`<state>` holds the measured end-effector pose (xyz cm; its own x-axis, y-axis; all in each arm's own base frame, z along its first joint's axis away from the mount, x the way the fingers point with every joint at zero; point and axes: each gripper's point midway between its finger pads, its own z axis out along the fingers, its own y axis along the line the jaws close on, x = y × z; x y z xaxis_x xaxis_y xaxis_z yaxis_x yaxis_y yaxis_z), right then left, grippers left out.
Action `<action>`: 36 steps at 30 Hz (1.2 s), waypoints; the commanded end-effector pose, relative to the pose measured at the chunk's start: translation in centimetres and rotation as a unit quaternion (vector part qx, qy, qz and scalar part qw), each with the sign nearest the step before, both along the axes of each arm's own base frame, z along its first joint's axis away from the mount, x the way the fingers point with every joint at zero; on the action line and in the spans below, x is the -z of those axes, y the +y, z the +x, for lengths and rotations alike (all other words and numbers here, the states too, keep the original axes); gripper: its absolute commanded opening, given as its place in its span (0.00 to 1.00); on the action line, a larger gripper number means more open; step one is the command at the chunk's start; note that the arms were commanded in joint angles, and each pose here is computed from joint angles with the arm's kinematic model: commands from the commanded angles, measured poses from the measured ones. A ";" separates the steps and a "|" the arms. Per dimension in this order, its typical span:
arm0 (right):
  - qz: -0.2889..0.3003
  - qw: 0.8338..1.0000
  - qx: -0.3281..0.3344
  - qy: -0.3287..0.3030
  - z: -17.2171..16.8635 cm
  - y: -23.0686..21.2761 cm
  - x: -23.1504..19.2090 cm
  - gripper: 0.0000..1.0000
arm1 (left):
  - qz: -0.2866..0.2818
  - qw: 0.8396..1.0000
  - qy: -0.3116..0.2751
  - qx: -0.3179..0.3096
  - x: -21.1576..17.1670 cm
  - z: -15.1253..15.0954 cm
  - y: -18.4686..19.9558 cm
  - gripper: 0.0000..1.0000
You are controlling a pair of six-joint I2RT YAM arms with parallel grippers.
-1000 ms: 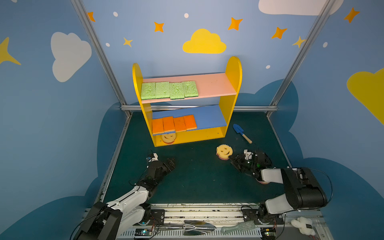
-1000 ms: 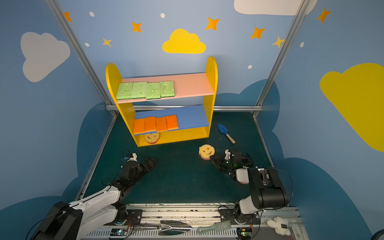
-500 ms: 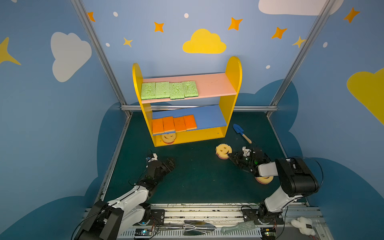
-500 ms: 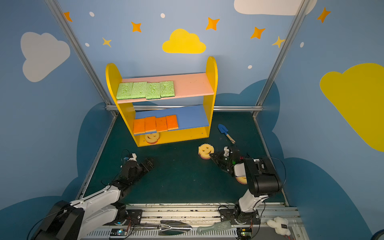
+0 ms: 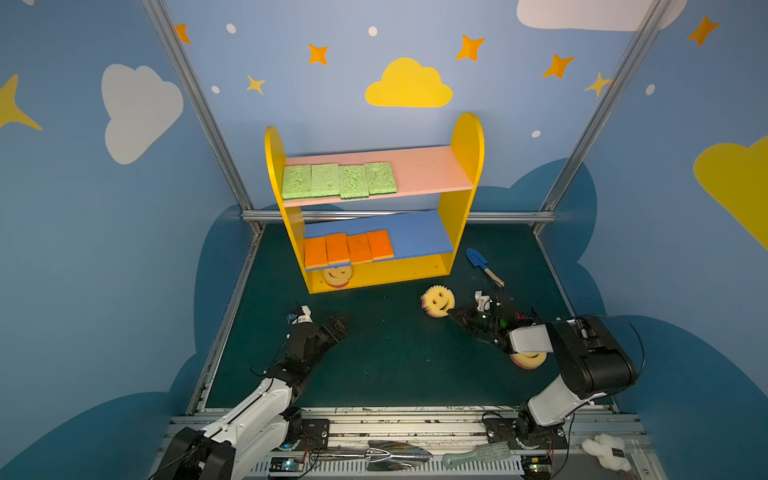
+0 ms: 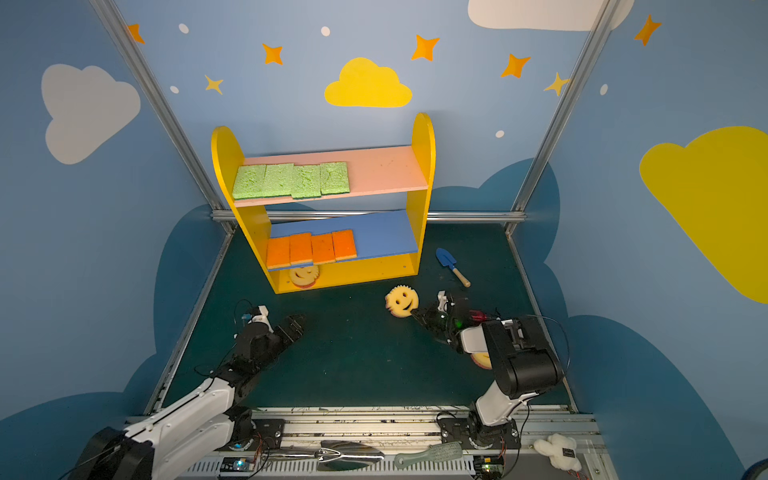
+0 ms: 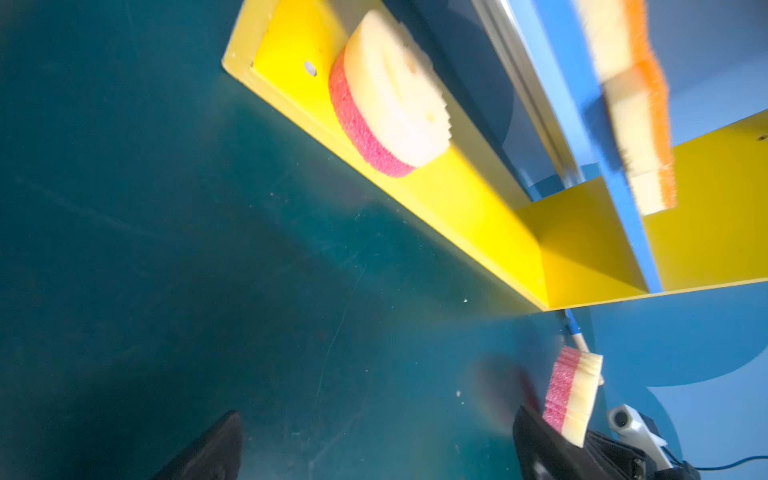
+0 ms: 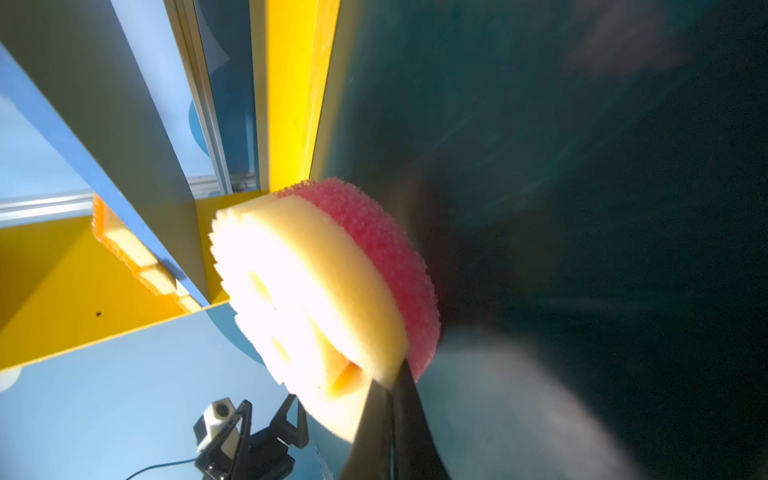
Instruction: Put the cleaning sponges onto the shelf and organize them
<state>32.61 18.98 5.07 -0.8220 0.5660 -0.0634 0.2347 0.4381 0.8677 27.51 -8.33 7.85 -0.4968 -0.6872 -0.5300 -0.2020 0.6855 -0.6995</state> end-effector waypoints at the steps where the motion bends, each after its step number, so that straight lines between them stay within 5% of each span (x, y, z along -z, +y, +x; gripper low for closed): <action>1: -0.004 1.000 -0.006 -0.019 0.7 2.0 -2.1 0.01 | 0.004 1.000 0.025 -0.009 1.7 -1.4 1.0 1.00; 21: 0.046 0.996 -0.044 -0.059 4.8 13.7 -3.5 0.00 | -0.041 0.998 0.012 -0.043 2.1 -4.1 3.4 1.00; 36: 0.063 0.995 -0.054 -0.058 8.2 18.4 -2.9 0.00 | -0.045 0.999 0.018 -0.022 2.3 -4.4 2.8 1.00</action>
